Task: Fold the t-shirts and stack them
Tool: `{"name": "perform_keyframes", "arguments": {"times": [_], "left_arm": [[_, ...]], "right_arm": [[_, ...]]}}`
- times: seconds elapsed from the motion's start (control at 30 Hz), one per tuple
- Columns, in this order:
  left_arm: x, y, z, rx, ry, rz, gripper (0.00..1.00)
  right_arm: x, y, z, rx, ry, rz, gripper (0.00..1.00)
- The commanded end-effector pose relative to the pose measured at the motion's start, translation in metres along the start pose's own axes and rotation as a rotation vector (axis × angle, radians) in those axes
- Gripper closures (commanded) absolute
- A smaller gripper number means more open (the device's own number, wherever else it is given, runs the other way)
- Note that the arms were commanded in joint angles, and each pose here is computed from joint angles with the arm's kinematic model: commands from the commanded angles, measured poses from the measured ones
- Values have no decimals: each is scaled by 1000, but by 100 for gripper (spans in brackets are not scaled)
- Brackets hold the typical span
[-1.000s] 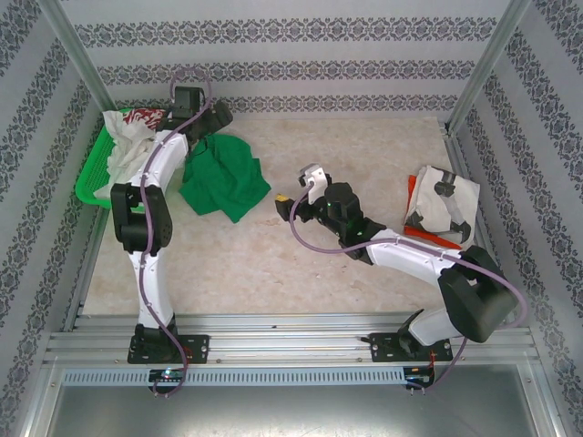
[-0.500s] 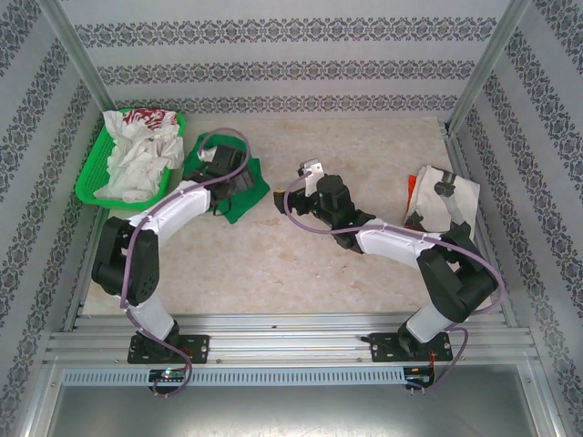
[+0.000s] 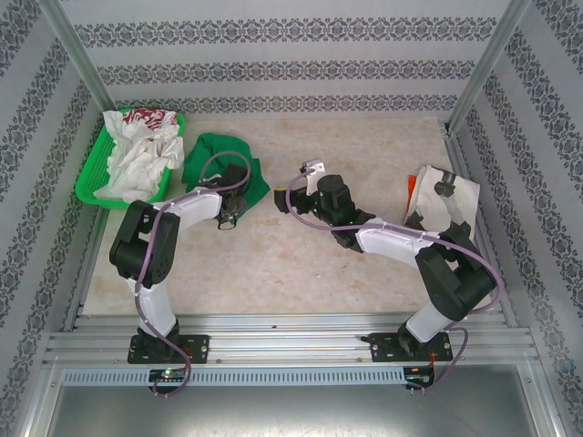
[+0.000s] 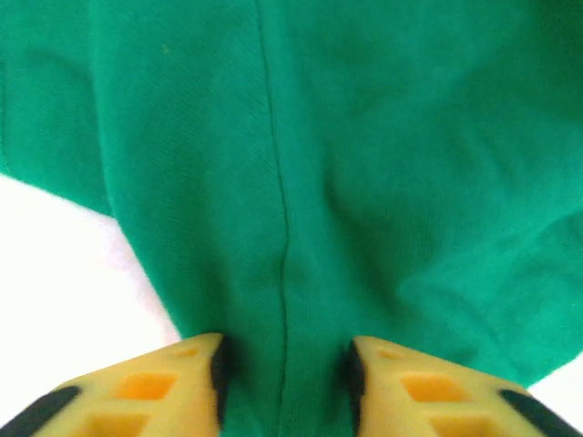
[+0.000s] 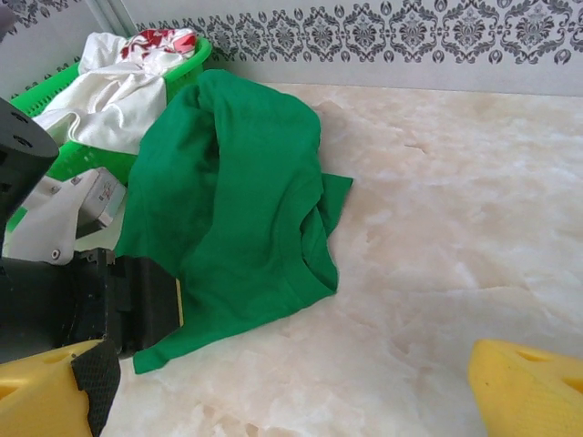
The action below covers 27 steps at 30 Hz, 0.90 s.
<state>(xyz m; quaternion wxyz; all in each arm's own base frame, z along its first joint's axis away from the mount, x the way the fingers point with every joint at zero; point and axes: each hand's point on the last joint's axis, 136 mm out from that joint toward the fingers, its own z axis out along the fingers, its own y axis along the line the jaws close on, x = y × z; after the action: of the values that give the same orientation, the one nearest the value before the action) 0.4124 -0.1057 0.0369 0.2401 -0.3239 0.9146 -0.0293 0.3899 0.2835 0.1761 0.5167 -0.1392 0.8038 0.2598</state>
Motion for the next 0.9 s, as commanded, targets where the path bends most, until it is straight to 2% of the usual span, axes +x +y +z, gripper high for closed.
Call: {"name": "perform_keyframes", "arguments": {"times": [0.0,0.1,0.17,0.33,0.47,0.6,0.73,0.87], "left_arm": [[-5,-13,-1,40,-8,-11,76],[-2,-17,-2,75,-2,51,93],[1,-14,-6,81,7,97,100],[21,12,-19,70,53,145,100],[39,26,-33,136,82,157,100],[55,37,-44,214,89,188,100],[65,59,-54,193,95,205,100],[73,76,-56,172,106,206,100]], "right_arm": [[-11,-4,-7,9,-40,28,2],[-13,-7,-5,16,-38,30,2],[-14,-8,2,19,-17,17,2],[-17,-1,30,-11,26,-24,2],[-20,10,61,-72,37,10,2],[-14,15,95,-97,53,90,2],[-9,15,126,-95,73,174,3],[8,10,157,-73,149,278,6]]}}
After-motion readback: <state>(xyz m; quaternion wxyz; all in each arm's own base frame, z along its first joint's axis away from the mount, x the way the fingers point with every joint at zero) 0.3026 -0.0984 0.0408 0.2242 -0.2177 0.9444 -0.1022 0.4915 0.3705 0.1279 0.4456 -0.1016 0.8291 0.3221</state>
